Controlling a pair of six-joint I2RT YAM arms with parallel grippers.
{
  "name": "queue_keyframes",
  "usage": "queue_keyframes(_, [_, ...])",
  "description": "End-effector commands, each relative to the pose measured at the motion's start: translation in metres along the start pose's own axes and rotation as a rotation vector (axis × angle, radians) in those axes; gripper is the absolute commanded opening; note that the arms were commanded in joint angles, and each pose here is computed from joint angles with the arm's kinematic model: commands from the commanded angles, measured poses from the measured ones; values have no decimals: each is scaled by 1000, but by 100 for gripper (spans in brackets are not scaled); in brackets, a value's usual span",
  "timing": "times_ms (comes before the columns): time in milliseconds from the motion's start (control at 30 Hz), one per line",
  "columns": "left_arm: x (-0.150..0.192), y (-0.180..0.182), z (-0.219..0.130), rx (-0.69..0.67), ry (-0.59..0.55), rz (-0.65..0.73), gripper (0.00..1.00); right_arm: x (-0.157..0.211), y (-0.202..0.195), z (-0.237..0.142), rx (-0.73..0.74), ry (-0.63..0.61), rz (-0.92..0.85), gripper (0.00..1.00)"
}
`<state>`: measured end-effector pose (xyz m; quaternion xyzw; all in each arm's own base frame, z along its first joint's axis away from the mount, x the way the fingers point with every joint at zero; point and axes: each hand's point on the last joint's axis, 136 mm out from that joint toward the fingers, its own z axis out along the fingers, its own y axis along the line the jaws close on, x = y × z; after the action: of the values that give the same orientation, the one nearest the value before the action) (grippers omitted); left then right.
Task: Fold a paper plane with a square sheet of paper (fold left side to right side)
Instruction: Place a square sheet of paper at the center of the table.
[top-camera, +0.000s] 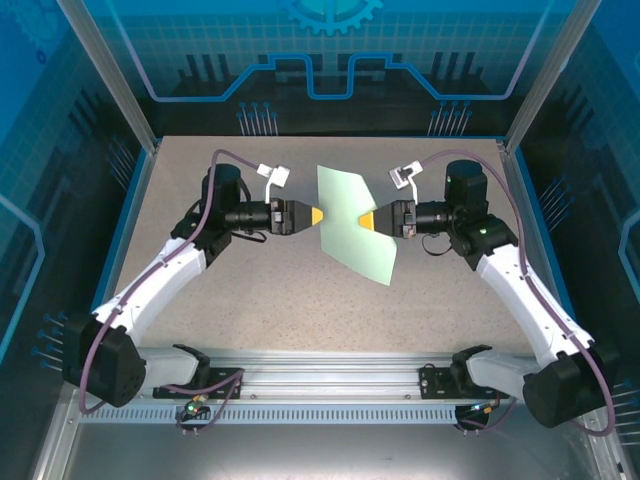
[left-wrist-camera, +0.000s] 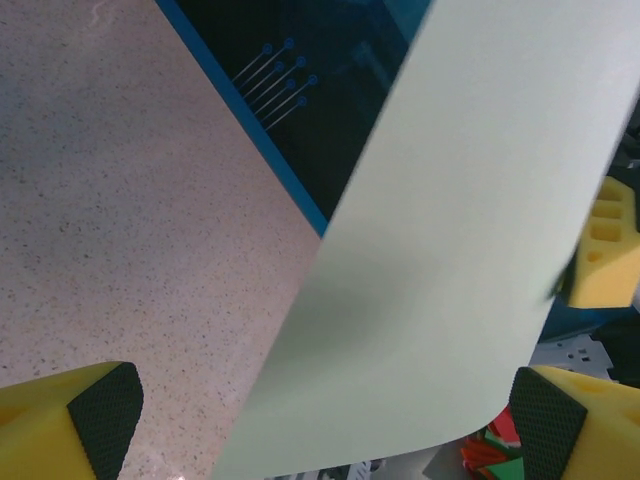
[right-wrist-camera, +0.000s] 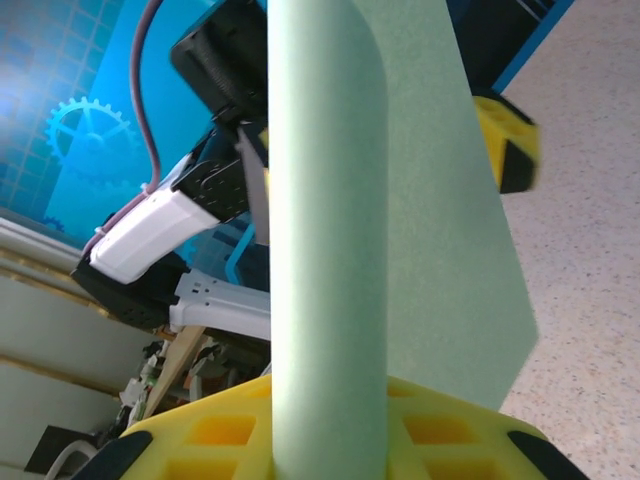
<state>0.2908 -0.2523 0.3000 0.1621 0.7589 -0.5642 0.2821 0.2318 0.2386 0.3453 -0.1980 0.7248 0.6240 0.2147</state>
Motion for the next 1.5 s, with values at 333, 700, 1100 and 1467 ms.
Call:
queue_keyframes(333, [7,-55,1,151,35,183,82,-5,-8,0,76,-17,11,24])
queue_keyframes(700, [20,-23,8,63,52,111,16,4,-56,-11,222,-27,75,36])
queue_keyframes(1100, [80,100,46,-243,153,-263,1,49,-175,-65,854,47,182,85])
queue_keyframes(1467, [113,195,55,-616,257,-436,3,70,-242,-24,849,161,247,74])
